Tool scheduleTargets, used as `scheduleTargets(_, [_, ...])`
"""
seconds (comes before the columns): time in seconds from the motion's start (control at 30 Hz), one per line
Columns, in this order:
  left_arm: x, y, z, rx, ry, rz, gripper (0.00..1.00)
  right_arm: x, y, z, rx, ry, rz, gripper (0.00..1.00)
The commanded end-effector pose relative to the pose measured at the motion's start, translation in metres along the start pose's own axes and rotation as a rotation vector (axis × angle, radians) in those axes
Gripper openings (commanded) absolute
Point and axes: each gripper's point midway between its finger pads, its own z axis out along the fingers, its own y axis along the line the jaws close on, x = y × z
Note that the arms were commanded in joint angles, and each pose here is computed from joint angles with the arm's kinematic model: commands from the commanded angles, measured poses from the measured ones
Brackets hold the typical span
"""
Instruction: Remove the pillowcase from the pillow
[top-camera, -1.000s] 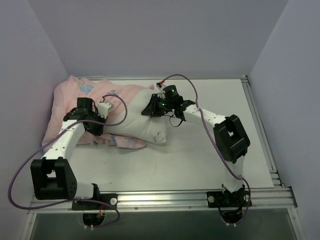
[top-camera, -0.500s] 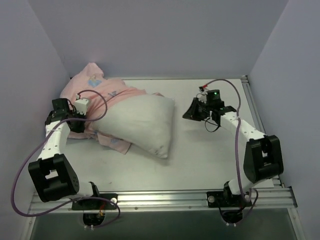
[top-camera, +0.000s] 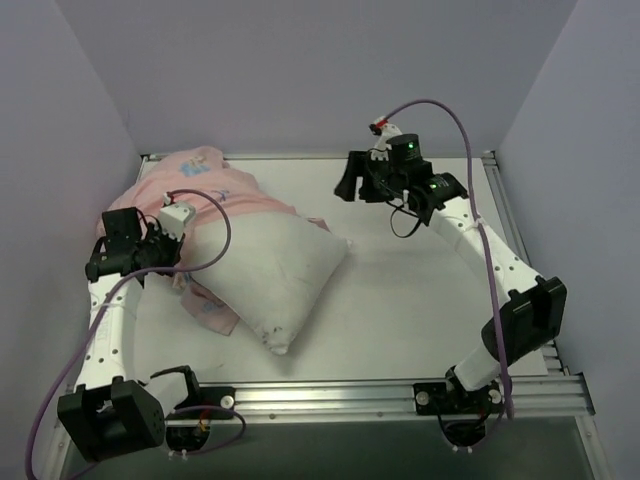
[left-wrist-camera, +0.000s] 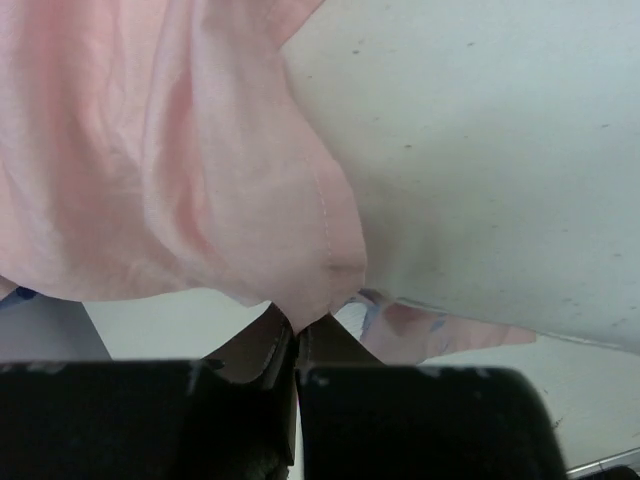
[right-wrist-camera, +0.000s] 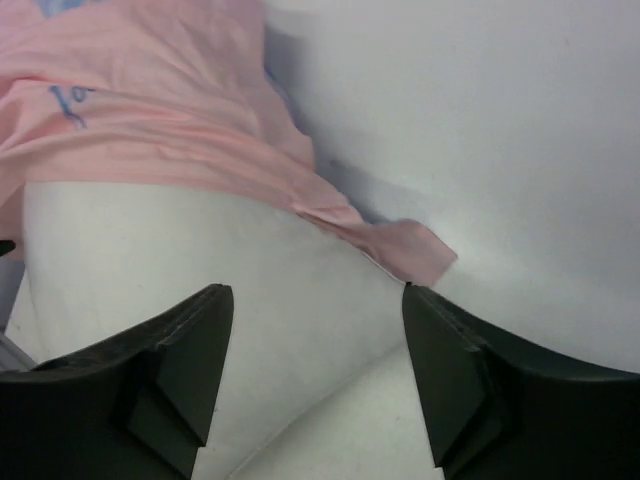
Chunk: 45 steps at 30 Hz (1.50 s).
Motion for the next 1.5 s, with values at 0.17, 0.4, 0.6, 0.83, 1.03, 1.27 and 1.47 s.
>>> scheduleTargets(0.17, [0.004, -0.014, -0.004, 0.077, 0.028, -0.002, 0.02, 0.051, 0.097, 0.081, -0.106, 0.168, -0.15, 0.85])
scheduleTargets(0.4, [-0.043, -0.022, -0.041, 0.152, -0.071, 0.068, 0.97, 0.165, 0.104, 0.123, -0.092, 0.445, -0.257, 0.77])
scheduleTargets(0.6, [-0.135, -0.025, -0.028, 0.141, -0.192, 0.123, 0.95, 0.189, 0.102, 0.117, -0.154, 0.457, -0.248, 0.0])
scheduleTargets(0.83, [-0.156, -0.051, 0.057, 0.154, -0.073, 0.253, 1.0, 0.174, 0.112, 0.099, -0.22, 0.375, -0.287, 0.0])
scheduleTargets(1.03, [-0.163, -0.055, 0.091, 0.171, -0.03, 0.234, 0.64, 0.165, 0.12, 0.088, -0.261, 0.323, -0.286, 0.0])
scheduleTargets(1.27, [-0.188, -0.056, 0.088, 0.191, -0.102, 0.09, 0.02, 0.179, 0.107, 0.076, -0.233, 0.372, -0.285, 0.0])
scheduleTargets(1.47, [-0.214, -0.016, 0.103, 0.032, -0.143, -0.01, 0.02, 0.207, 0.078, 0.044, -0.162, 0.447, -0.266, 0.0])
